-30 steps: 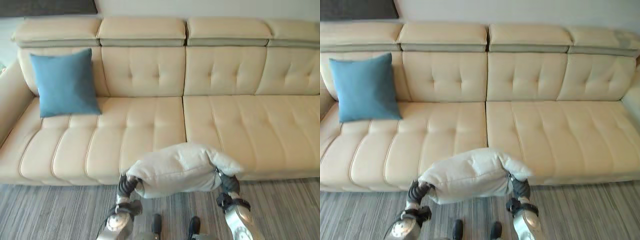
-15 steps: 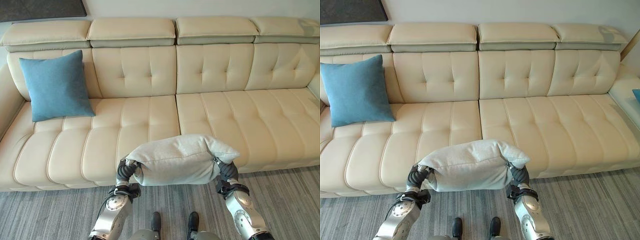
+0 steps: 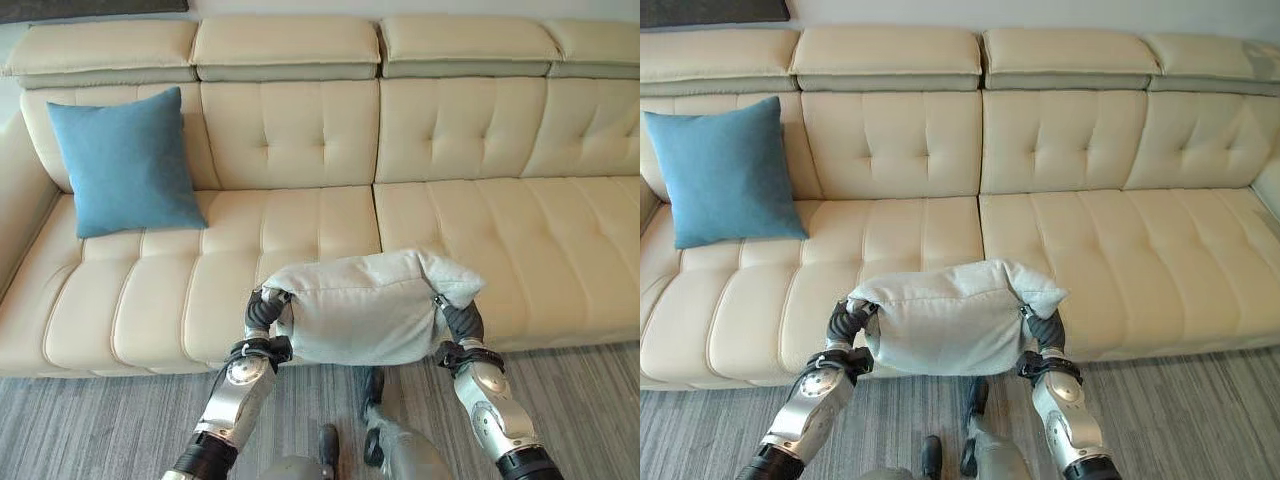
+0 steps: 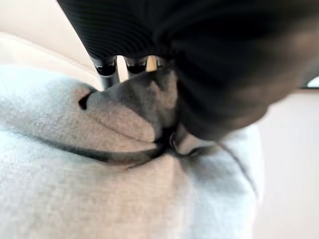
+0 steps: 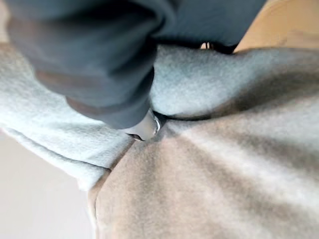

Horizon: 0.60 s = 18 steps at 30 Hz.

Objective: Pick up all the scattered cushions and arrange them neatly on the sofa.

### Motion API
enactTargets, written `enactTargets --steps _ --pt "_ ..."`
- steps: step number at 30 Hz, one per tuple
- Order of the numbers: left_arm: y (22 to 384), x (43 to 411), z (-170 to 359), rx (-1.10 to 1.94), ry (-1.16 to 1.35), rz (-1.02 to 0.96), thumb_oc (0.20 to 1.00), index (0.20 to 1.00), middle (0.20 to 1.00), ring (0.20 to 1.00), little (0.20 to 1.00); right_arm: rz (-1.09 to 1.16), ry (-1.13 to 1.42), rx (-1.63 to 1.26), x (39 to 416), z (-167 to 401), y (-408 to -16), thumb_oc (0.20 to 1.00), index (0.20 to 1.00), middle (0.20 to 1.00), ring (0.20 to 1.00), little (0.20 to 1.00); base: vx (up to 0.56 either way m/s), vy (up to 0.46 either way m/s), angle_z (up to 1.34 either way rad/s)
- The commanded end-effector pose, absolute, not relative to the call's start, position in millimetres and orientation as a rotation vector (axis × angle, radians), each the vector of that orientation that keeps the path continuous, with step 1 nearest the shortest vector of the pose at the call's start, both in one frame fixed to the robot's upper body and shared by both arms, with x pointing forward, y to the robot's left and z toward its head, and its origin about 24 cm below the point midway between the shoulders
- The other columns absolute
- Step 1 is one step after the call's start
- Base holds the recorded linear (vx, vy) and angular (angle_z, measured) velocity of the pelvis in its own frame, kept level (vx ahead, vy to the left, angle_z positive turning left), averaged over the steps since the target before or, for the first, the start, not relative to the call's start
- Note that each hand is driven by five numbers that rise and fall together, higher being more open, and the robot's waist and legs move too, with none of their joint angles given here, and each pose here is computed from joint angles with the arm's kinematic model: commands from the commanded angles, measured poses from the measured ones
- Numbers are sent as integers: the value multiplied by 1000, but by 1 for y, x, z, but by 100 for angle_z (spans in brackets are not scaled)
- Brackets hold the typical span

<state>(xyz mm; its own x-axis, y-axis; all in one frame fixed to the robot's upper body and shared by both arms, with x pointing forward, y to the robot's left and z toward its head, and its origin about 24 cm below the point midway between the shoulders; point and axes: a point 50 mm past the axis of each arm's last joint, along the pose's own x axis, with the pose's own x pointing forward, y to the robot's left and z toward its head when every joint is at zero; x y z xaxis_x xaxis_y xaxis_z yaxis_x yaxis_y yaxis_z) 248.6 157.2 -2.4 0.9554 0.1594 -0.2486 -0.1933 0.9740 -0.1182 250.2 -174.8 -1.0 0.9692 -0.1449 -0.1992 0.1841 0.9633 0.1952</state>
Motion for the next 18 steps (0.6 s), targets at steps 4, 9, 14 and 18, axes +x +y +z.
enactTargets --steps 4,9,14,18 --pt "133 266 46 -222 -9 40 200 200 200 200 200 -5 -81 218 270 53 -157 200 200 200 200 200 189 -162 16" --pt "128 268 44 -206 12 25 200 200 200 200 200 -31 -95 206 274 57 -160 200 200 200 200 200 197 -61 -31" --pt "115 272 40 -222 43 4 200 200 200 200 200 -23 -103 156 275 61 -159 200 200 200 200 200 193 89 -10" --pt "112 272 37 -206 62 -8 200 200 200 200 200 -22 -113 153 277 64 -157 200 200 200 200 200 129 98 -16"
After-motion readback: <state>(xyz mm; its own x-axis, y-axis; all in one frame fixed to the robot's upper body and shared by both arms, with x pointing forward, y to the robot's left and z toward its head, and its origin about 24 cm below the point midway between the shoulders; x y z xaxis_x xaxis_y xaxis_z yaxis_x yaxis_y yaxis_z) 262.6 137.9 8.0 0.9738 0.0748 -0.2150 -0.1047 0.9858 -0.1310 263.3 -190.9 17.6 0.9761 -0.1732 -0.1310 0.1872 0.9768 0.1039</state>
